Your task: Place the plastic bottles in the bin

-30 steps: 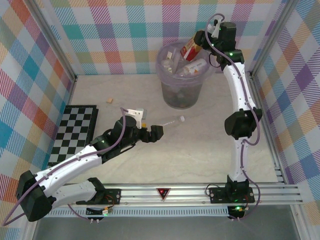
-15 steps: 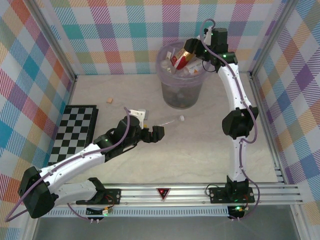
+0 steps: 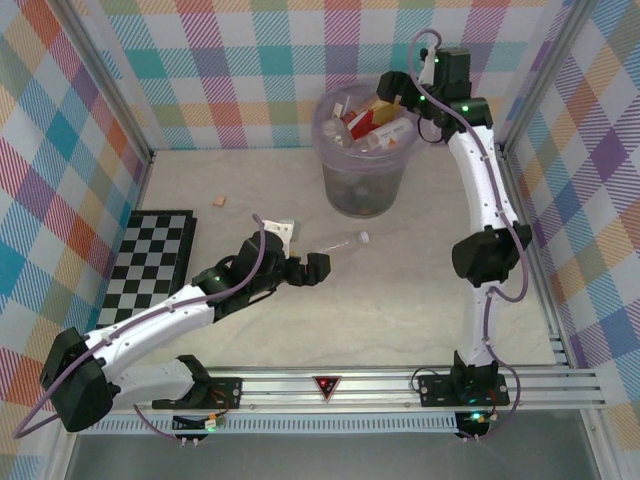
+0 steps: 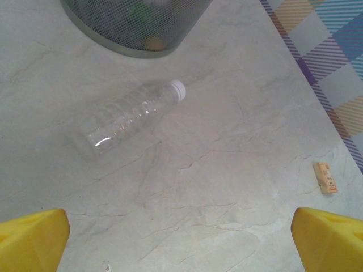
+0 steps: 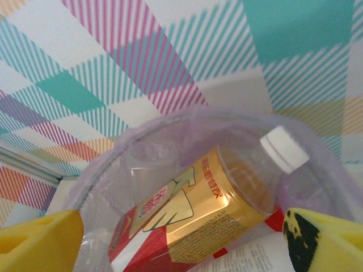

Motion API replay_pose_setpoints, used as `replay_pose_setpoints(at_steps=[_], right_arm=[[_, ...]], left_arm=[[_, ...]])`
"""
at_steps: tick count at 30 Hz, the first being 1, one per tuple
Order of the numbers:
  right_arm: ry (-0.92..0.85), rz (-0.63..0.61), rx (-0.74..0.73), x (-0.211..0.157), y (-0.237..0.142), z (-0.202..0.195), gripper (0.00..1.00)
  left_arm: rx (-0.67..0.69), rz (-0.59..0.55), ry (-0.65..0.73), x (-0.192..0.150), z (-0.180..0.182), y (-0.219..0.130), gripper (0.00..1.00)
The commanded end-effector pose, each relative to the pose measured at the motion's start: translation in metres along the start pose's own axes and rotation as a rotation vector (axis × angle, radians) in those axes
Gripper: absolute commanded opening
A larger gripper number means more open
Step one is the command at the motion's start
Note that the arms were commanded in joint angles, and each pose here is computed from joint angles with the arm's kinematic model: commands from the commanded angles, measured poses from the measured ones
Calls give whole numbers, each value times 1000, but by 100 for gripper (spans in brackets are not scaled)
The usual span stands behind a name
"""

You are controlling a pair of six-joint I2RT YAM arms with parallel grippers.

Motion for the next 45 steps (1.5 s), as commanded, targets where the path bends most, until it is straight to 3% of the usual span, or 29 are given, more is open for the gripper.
replay_pose_setpoints(at_steps=[1, 9, 16, 24, 30, 37, 45], right_arm=[[-60, -44, -16, 13, -13, 5, 86], [-27, -3, 75, 0, 27, 6, 64], [0, 82, 97, -30, 59, -5, 64], [1, 186, 183, -65, 70, 10, 64], [-24, 118, 196, -34, 38, 25, 66], [-32, 51, 192, 3, -28, 34, 85], [-59, 100, 166, -24, -99, 26, 95]], left_arm=[[-21, -2, 5, 7, -9, 2, 100], [-23, 12, 3, 5, -10, 5, 100], [-20, 17, 0, 5, -9, 6, 100], [-24, 32, -3, 5, -12, 15, 100], [59, 78, 57, 2, -2, 27, 100], [116, 139, 200, 5, 2, 54, 100], [134, 201, 390, 12, 3, 91, 100]])
Point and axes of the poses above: each hand's point on the last joint's axis, 136 mm out from that joint toward the fingers, its own y axis out along the fingers, its own z axis along the line the jaws close on, x = y × z, the point moved 1 cm from there along -y, back along the fingers, and after that the axes turned 4 degrees about y, right-handed, at the moved point
